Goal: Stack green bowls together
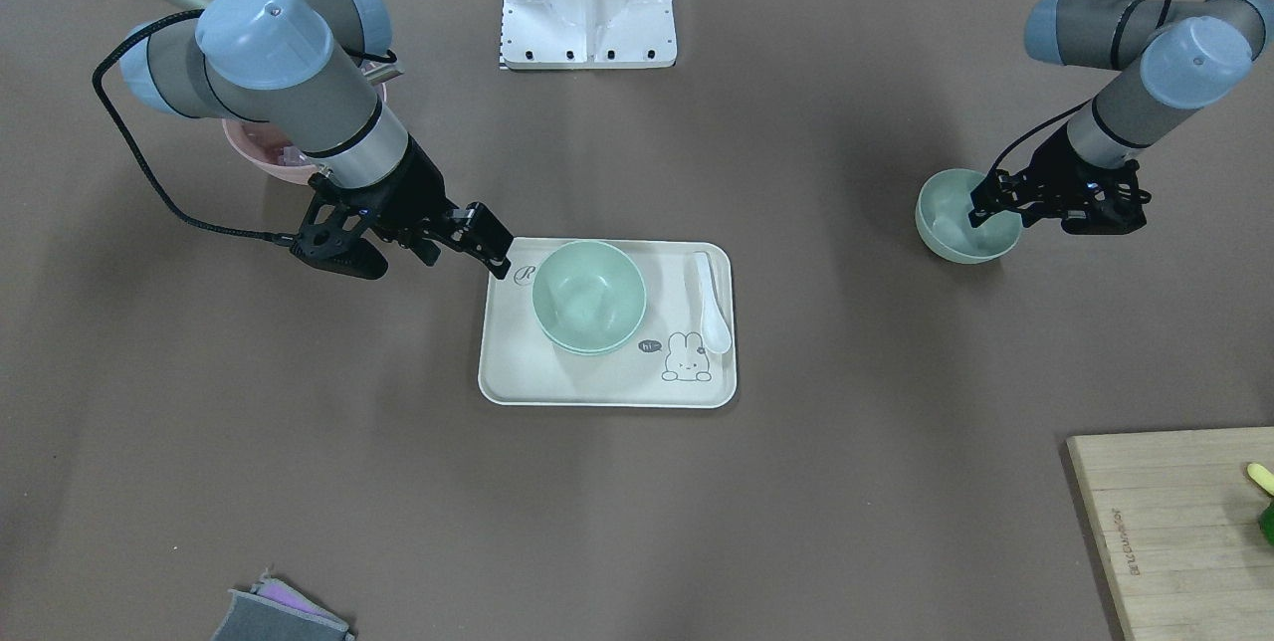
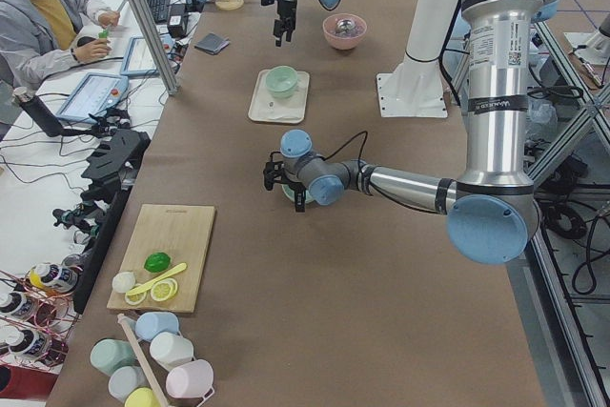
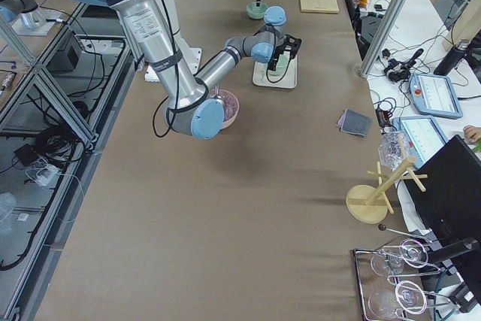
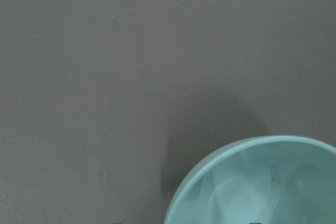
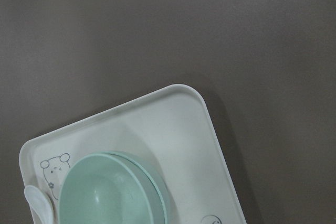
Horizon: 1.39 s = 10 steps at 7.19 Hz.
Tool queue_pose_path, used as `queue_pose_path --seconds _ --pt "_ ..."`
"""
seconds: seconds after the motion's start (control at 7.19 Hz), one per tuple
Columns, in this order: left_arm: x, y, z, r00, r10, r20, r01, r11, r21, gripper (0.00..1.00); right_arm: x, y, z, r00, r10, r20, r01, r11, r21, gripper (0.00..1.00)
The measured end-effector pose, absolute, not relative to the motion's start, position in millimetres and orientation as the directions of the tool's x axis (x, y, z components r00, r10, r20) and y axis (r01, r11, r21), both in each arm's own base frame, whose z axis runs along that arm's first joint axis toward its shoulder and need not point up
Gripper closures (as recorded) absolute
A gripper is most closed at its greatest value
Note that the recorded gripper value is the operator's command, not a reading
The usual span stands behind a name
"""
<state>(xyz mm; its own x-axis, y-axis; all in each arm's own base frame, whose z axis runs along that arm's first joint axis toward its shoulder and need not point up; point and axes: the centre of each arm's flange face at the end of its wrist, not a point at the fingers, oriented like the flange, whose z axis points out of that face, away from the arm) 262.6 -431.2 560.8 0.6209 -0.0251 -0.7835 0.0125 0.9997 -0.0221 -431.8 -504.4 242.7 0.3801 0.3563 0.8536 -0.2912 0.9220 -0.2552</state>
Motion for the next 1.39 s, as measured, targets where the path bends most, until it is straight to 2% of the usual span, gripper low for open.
queue_pose_path --seconds 0.28,0.56,1.25,1.39 --pt "271 -438 546 0.604 -0.008 -0.797 0.007 1.0 -0.005 1.0 -425 -503 247 0.38 0.358 0.853 -0.294 0.921 -0.256 0.0" --pt "287 -456 502 0.56 -0.001 -0.829 0.024 1.0 0.016 1.0 -398 -500 272 0.4 0.341 0.851 -0.283 0.929 -0.239 0.0" --pt "413 -499 235 0.384 -0.201 -0.901 0.102 0.979 -0.175 1.0 -297 -516 390 0.545 0.188 0.817 -0.202 0.975 -0.089 0.0" --pt "427 -500 199 0.377 -0.213 -0.902 0.113 0.977 -0.183 1.0 -276 -515 416 0.572 0.156 0.805 -0.18 0.982 -0.062 0.0"
